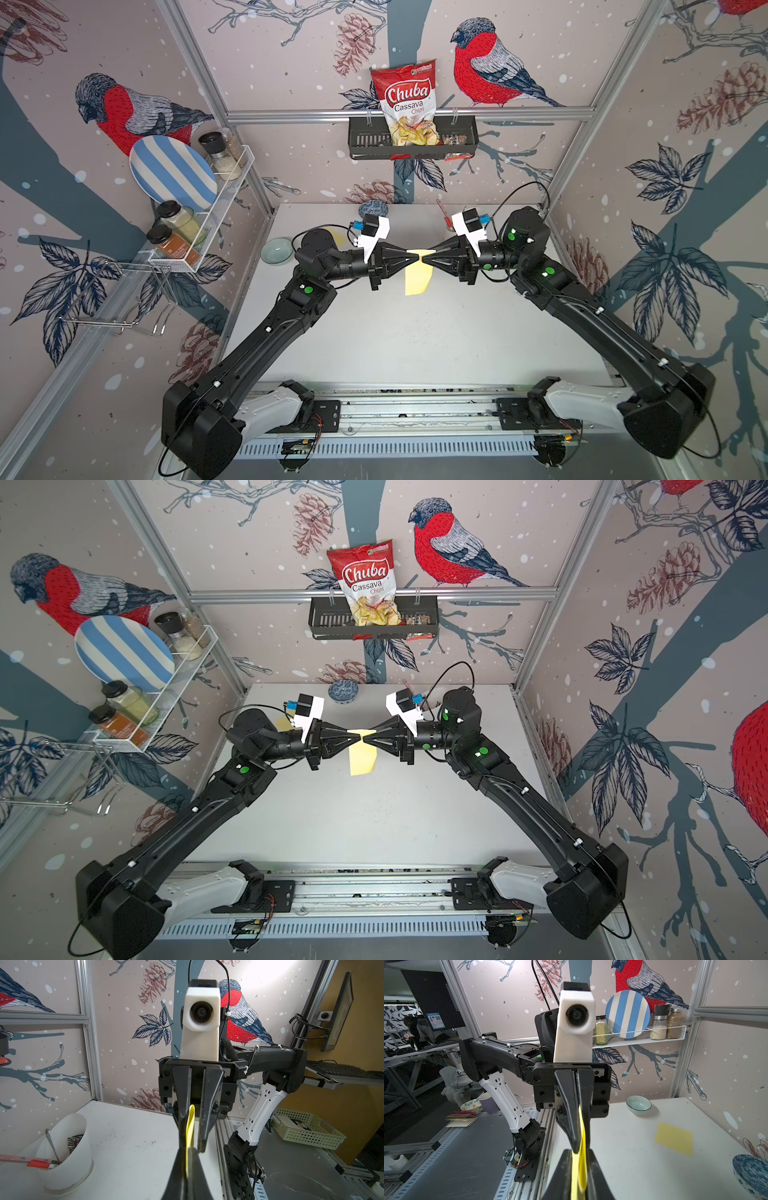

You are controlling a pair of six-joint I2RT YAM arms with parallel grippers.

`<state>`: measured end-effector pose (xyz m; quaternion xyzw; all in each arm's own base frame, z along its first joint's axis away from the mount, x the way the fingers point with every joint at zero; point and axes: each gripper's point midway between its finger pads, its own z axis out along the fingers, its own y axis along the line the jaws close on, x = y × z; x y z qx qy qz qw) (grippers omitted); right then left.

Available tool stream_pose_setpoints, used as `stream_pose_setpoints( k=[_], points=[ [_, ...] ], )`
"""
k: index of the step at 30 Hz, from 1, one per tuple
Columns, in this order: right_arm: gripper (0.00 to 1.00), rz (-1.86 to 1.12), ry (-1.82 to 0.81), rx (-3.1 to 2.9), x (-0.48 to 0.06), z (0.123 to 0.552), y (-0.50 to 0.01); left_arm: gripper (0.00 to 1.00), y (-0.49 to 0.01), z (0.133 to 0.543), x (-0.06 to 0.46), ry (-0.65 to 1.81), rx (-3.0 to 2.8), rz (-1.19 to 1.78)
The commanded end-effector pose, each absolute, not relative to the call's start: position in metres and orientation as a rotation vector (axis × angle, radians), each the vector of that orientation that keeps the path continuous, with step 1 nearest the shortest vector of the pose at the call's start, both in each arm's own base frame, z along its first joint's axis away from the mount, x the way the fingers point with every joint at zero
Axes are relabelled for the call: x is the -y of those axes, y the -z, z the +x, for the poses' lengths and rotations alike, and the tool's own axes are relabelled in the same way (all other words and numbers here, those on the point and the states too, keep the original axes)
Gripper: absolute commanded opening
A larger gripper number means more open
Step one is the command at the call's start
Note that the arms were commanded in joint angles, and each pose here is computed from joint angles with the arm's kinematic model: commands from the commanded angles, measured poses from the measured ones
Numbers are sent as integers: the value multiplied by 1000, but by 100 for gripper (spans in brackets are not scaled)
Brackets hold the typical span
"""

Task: Fold the square paper along the opposite sides
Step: Smooth out the paper.

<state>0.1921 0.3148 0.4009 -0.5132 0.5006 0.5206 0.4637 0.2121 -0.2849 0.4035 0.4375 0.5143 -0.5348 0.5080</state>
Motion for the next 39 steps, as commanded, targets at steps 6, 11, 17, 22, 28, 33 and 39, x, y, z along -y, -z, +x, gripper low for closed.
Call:
stream_pose_setpoints(
  k=[6, 11, 17, 22, 28, 33, 39],
  points=[
    [18, -1270, -1275, -1202, -316, 192, -401, 0, -410, 208, 283, 1278, -1211, 1065],
    [17, -1270, -1275, -1200, -316, 192, -402, 0, -409, 207, 283, 1282, -1214, 1066],
    [0, -1273, -1273, -1176, -314, 188, -406, 0, -407, 210, 284, 1280, -1224, 1061],
    [0, -1267, -1271, -1167, -313, 187, -405, 0, -421, 211, 283, 1250, -1194, 1061],
    [29, -1269, -1277, -1185, -315, 190, -399, 0, -431, 208, 282, 1242, -1169, 1075],
    [2, -1270, -1280, -1183, -315, 190, -400, 0, -431, 208, 282, 1242, -1170, 1072],
    [0, -1282, -1285, -1172, -314, 186, -400, 0, -432, 210, 282, 1227, -1171, 1068]
  ],
)
